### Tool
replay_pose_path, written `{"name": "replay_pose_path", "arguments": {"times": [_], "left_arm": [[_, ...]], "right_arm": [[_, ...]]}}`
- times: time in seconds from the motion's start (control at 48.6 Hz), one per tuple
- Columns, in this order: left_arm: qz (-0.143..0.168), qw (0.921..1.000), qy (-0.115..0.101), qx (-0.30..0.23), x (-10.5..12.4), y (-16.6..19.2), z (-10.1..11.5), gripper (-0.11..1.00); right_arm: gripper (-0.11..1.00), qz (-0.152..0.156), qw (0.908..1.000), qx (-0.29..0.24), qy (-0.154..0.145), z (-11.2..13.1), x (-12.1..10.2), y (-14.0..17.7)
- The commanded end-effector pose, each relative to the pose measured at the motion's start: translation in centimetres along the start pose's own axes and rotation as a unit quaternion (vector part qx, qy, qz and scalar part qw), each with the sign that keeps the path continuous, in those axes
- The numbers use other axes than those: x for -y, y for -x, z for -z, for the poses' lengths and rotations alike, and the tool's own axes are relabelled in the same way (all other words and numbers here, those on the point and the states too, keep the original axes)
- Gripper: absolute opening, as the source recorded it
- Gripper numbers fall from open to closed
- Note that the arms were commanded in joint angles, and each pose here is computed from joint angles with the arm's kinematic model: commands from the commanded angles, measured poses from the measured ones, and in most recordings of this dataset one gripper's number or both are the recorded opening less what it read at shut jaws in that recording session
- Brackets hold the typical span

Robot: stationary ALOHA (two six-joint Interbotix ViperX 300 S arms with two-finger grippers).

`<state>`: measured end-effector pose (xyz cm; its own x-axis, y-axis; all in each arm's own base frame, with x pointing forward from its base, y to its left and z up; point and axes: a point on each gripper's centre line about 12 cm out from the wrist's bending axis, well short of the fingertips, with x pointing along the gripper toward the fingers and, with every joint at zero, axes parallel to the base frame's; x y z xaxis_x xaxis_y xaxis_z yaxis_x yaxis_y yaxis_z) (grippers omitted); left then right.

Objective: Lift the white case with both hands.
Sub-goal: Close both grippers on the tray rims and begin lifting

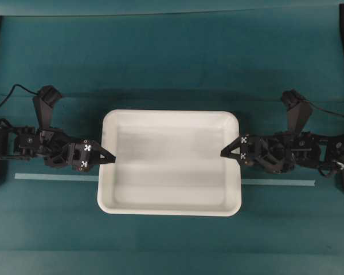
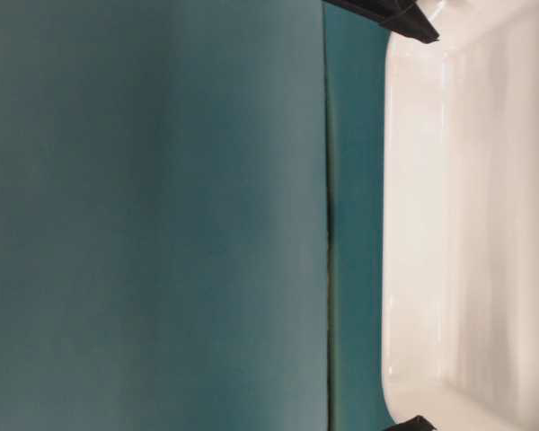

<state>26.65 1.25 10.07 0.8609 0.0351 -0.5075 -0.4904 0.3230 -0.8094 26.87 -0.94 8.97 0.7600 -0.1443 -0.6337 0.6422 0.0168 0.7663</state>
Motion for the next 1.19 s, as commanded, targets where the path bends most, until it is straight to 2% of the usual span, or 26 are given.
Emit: {"name": "replay_pose_path", "arguments": {"times": [0.0, 0.103, 0.185, 0.247, 0.308, 0.391, 0.473, 0.761, 0.987, 1.172], "left_arm": [[0.000, 1.0000, 0.001, 0.000, 0.1, -0.3, -0.1, 0.90], [-0.004, 1.0000, 0.003, -0.001, 0.1, -0.3, -0.1, 0.86], [-0.007, 1.0000, 0.005, -0.002, 0.2, -0.3, -0.1, 0.76], [-0.012, 0.9999, 0.008, -0.004, 0.3, -0.3, -0.2, 0.64], [-0.019, 0.9997, 0.012, -0.006, 0.3, -0.5, -0.2, 0.47], [-0.028, 0.9995, 0.014, -0.009, 0.2, -0.5, -0.1, 0.24], [-0.034, 0.9992, 0.021, -0.011, 0.1, -0.6, -0.1, 0.09], [-0.063, 0.9961, 0.059, -0.019, -0.3, -0.6, 0.1, 0.09], [-0.034, 0.9975, 0.060, -0.015, 3.2, -0.4, -0.8, 0.09], [-0.050, 0.9963, 0.068, -0.018, 6.2, 0.7, -1.9, 0.09]], "right_arm": [[0.90, 0.007, 1.0000, -0.002, -0.002, 0.3, 0.1, -0.5], [0.81, 0.017, 0.9997, -0.007, -0.014, 0.4, 0.3, -0.5], [0.66, 0.036, 0.9987, -0.012, -0.034, 0.4, 0.6, -0.5], [0.49, 0.045, 0.9978, -0.012, -0.047, 0.3, 0.8, -0.6], [0.29, 0.052, 0.9971, -0.014, -0.053, 0.3, 0.8, -0.6], [0.13, 0.055, 0.9968, -0.014, -0.056, 0.2, 0.7, -0.7], [0.12, 0.055, 0.9968, -0.014, -0.056, 0.2, 0.5, -0.8], [0.12, 0.055, 0.9965, -0.019, -0.059, 0.2, 0.2, -0.5], [0.12, 0.051, 0.9951, -0.036, -0.077, -0.1, -2.0, 0.7], [0.12, 0.036, 0.9939, -0.054, -0.089, -0.7, -4.5, 2.8]]}}
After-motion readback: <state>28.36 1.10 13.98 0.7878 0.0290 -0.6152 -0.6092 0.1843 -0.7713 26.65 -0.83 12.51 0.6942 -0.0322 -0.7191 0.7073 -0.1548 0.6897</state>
